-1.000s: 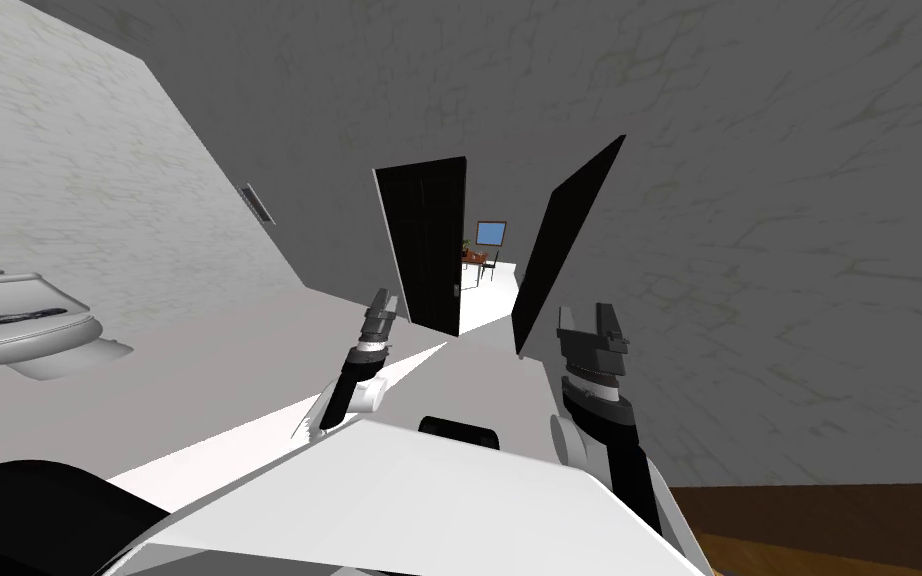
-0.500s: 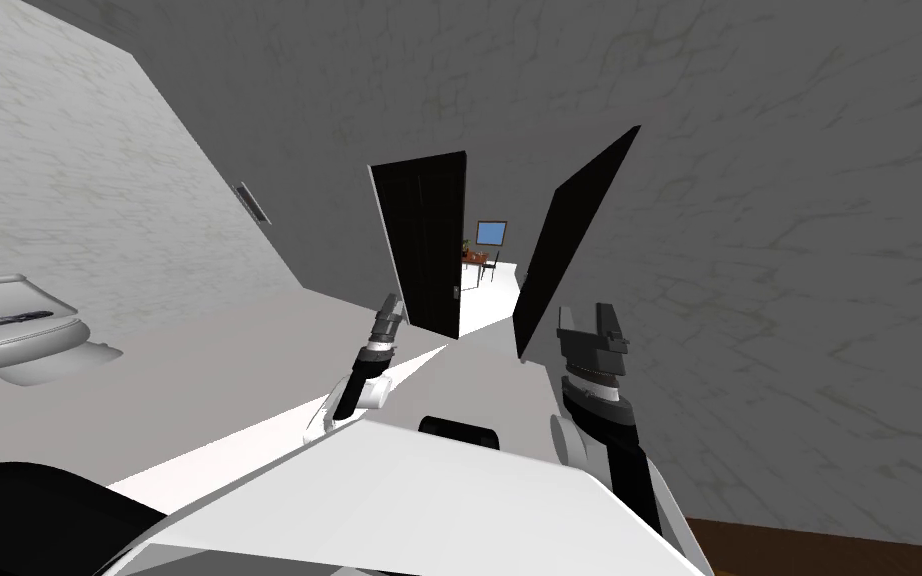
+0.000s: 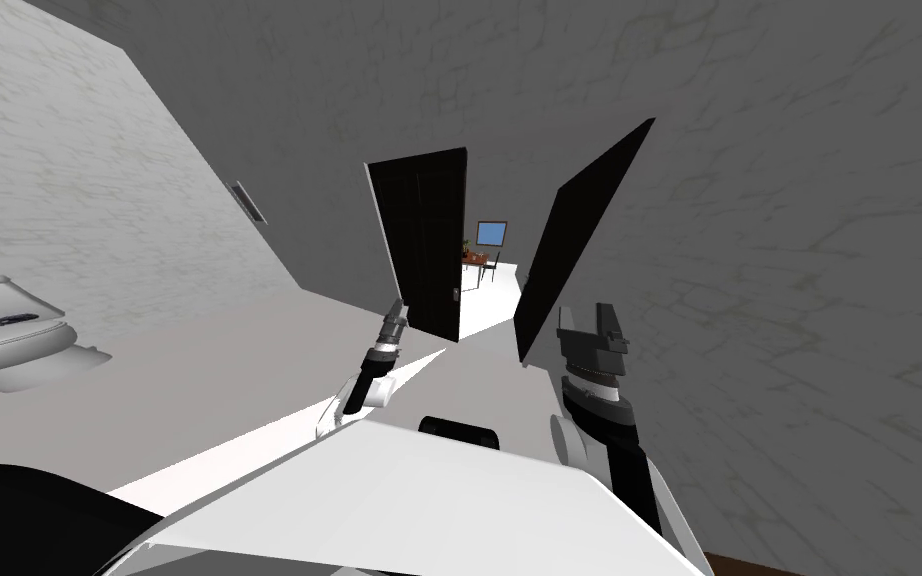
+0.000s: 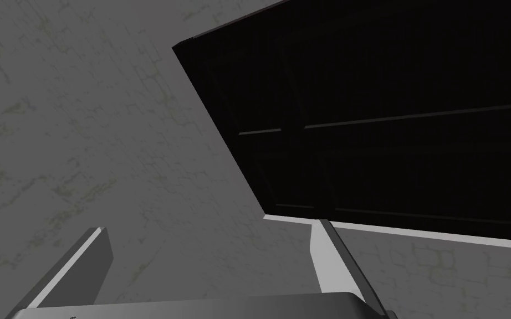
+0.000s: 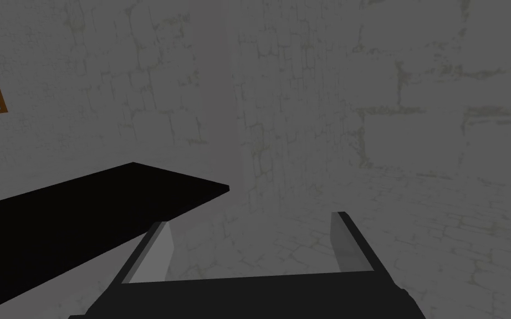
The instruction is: Push the door open
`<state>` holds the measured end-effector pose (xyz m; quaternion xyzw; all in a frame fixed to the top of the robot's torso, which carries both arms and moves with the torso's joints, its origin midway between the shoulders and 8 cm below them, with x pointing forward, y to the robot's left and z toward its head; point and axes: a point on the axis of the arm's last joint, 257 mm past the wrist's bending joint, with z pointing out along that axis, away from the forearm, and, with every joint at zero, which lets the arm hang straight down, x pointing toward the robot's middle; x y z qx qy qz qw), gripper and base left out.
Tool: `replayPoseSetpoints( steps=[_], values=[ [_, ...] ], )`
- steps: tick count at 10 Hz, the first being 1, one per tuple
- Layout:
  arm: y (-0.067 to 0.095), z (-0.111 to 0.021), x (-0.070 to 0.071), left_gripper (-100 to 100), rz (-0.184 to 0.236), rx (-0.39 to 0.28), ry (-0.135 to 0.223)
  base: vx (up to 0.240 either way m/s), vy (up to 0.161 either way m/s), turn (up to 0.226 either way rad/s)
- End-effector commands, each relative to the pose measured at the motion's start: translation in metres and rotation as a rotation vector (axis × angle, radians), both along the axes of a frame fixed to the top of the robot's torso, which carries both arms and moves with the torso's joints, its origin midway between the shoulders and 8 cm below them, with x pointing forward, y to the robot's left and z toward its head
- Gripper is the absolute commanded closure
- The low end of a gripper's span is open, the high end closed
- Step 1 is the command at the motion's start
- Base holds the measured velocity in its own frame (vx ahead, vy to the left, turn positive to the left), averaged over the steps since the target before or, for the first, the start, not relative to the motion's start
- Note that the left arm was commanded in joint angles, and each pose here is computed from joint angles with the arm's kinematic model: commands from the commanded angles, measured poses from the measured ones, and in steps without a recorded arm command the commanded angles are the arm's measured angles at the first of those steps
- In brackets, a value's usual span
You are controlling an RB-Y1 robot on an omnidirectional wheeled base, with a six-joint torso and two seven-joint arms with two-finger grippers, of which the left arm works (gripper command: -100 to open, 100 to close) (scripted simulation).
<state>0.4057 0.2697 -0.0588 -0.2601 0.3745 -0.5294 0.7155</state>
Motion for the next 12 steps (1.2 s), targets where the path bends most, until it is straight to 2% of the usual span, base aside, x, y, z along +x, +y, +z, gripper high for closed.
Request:
replayPoseSetpoints(
  steps=[1,4,6,12],
  values=[
    [-0.002,-0.013,0.009,-100,-0.009,-0.006,0.022,0.112,0.008,0.004],
    [-0.005,-0.038,0.021,-100,-0.025,-0.017,0.066,0.102,0.012,0.001],
    [-0.006,-0.047,0.025,-100,-0.031,-0.021,0.081,0.077,0.015,0.000],
    [-0.013,-0.095,0.047,-100,-0.064,-0.046,0.166,0.089,0.012,0.001]
  ],
)
